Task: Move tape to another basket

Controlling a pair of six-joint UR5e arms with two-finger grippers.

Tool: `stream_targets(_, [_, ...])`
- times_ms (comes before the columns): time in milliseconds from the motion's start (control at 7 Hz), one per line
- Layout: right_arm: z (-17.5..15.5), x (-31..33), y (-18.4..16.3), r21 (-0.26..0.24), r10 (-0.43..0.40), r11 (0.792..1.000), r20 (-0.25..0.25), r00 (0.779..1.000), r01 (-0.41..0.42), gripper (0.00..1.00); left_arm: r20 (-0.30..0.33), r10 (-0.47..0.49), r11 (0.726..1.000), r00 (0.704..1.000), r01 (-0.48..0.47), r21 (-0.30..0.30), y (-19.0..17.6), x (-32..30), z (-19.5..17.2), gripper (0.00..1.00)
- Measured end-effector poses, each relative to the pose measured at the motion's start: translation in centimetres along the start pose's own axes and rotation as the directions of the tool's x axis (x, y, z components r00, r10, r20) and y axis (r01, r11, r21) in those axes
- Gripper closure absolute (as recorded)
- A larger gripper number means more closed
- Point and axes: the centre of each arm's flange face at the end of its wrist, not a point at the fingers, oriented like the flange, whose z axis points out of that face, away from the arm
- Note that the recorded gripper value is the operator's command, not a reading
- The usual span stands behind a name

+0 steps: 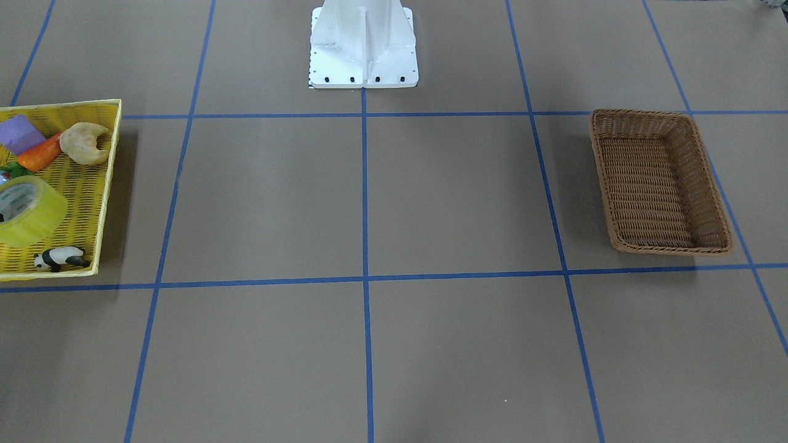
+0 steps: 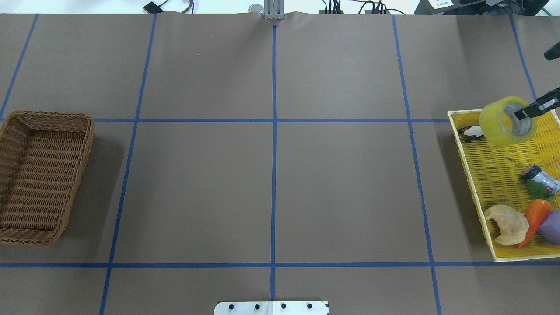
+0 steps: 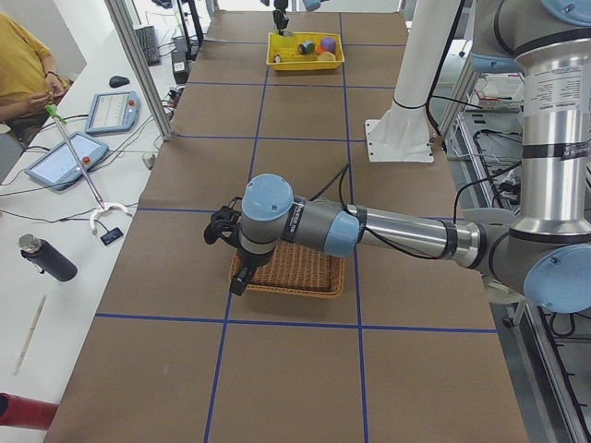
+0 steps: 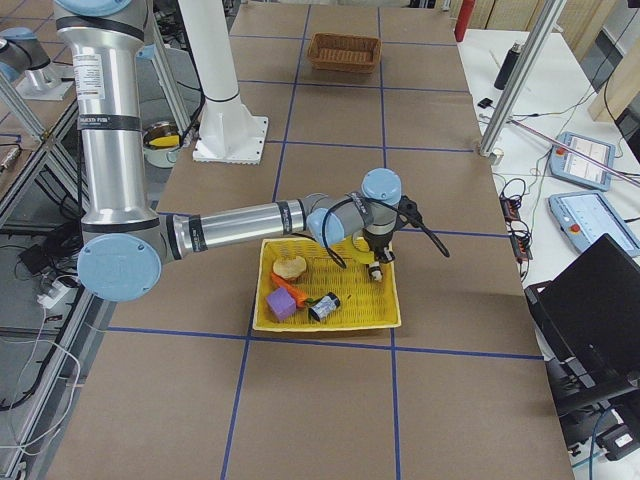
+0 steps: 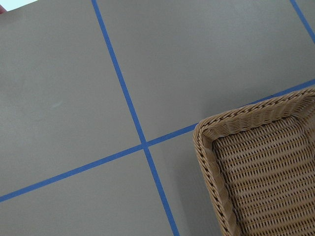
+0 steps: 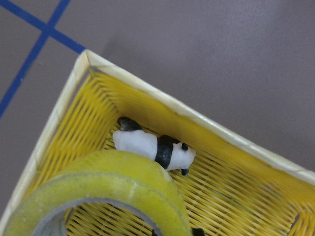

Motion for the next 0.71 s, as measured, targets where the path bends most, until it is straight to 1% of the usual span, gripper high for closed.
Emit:
stream_targets(286, [-2.9,-2.7,-5.4,0.079,0.078,0.994,0.027,0.997,-0.080,1.00,0.005,0.035,0.999,0.999,-0.036,0.033,-1.1,1.3,-1.4,0.02])
stream_targets(429, [-3.8,-5.2,-8.3,0.109,0.120,0.986,0.050,0.991,-0.125,1.00,0.011,0.060,0.996,0.998,-0.060,0.066,-1.6,2.1,-2.1,0.02])
stream_targets(571, [-4.3,-8.1,-10.7,0.127,0.151,0.979,0.077,0.986,-0.160,1.00,0.015,0.069,0.991,0.998,-0.070,0.117,-2.8,3.2,-2.8,0.02])
stream_targets(714, [-4.7,-11.2,-12.9,0.143,0.175,0.972,0.102,0.979,-0.188,1.00,0.000,0.060,0.983,0.998,-0.059,0.176,-4.8,5.2,-3.1,0.02])
